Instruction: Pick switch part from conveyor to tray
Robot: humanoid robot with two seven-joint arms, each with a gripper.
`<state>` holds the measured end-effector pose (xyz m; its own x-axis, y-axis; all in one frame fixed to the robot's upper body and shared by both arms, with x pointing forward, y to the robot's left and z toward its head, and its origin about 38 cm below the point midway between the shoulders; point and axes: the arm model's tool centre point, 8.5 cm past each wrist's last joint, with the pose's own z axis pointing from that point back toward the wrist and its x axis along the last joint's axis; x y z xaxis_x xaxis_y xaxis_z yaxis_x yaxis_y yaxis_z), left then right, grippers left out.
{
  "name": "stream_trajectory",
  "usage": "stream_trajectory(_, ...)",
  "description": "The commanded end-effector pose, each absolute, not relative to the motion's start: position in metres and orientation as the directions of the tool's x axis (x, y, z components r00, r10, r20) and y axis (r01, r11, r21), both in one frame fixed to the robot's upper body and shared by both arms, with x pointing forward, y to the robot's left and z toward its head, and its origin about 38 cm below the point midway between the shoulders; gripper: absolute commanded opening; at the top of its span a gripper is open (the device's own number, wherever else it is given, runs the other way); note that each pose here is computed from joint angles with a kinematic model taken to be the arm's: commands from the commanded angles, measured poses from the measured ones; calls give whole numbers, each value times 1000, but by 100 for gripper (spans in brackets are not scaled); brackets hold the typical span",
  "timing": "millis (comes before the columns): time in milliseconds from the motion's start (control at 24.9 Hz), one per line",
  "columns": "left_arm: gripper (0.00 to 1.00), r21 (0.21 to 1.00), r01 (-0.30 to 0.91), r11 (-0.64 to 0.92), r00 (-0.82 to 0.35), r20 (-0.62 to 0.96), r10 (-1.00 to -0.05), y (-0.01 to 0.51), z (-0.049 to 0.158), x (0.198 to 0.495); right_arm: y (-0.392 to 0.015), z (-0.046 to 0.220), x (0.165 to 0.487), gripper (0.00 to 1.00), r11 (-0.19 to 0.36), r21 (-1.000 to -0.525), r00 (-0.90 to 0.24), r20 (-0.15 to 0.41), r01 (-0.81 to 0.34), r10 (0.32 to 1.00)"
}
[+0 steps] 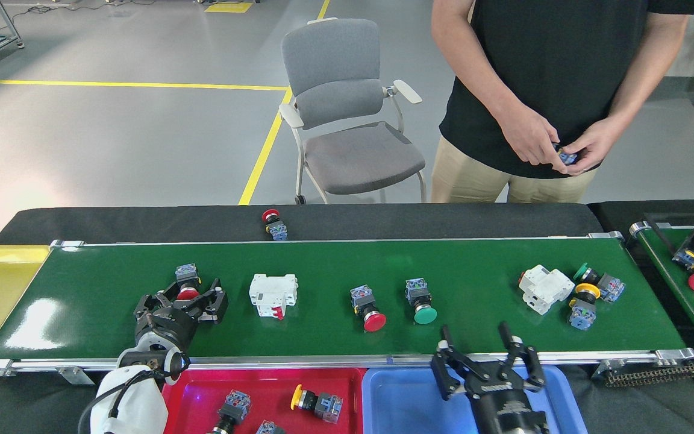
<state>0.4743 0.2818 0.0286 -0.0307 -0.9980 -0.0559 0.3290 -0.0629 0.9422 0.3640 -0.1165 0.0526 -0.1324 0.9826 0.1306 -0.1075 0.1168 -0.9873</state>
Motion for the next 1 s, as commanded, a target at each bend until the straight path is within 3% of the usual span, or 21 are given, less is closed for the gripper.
stream_trajectory(0, 14, 948, 310, -70, -29, -64, -998, 285, 32, 476, -105, 53, 377, 95, 105, -987, -128, 121, -122, 984)
stream_trajectory(120, 12, 949, 307, -77, -68, -59, -996, 280, 31, 474, -92, 48, 393, 94, 104, -983, -127, 124, -152, 984)
stream_trajectory(201, 12, 963, 251, -96, -167, -54, -984, 269, 49, 476, -90, 40, 401, 87, 93, -980, -124, 116, -177, 986)
stream_trajectory(241, 13, 970, 218, -105, -226, -55, -973, 262, 57, 473, -92, 37, 404, 76, 90, -978, -118, 113, -189, 987)
stream_trajectory(321, 13, 975, 178, -134, -364, -61, -929, 251, 60, 448, -95, 32, 407, 43, 87, -975, -113, 112, -203, 987)
stream_trajectory(402, 14, 977, 135, -164, -472, -82, -878, 241, 64, 424, -98, 31, 407, 19, 102, -972, -109, 127, -210, 986)
stream_trajectory(442, 17, 974, 124, -190, -523, -99, -846, 241, 62, 405, -98, 31, 407, 12, 114, -970, -109, 140, -213, 984)
stream_trajectory(522, 42, 962, 115, -248, -617, -126, -777, 242, 53, 360, -97, 38, 411, 9, 128, -972, -113, 153, -199, 982)
stream_trajectory(602, 67, 957, 130, -258, -626, -123, -770, 244, 46, 324, -97, 42, 413, 8, 130, -973, -116, 154, -190, 981)
stream_trajectory(683, 100, 960, 143, -242, -633, -99, -768, 239, 42, 298, -103, 52, 414, 8, 129, -979, -118, 148, -158, 982)
stream_trajectory(803, 100, 967, 149, -208, -637, -67, -768, 234, 42, 281, -112, 73, 407, 8, 132, -987, -133, 144, -89, 981)
stream_trajectory(964, 100, 970, 149, -193, -620, -61, -782, 239, 43, 284, -122, 90, 384, 8, 151, -988, -162, 153, -28, 975)
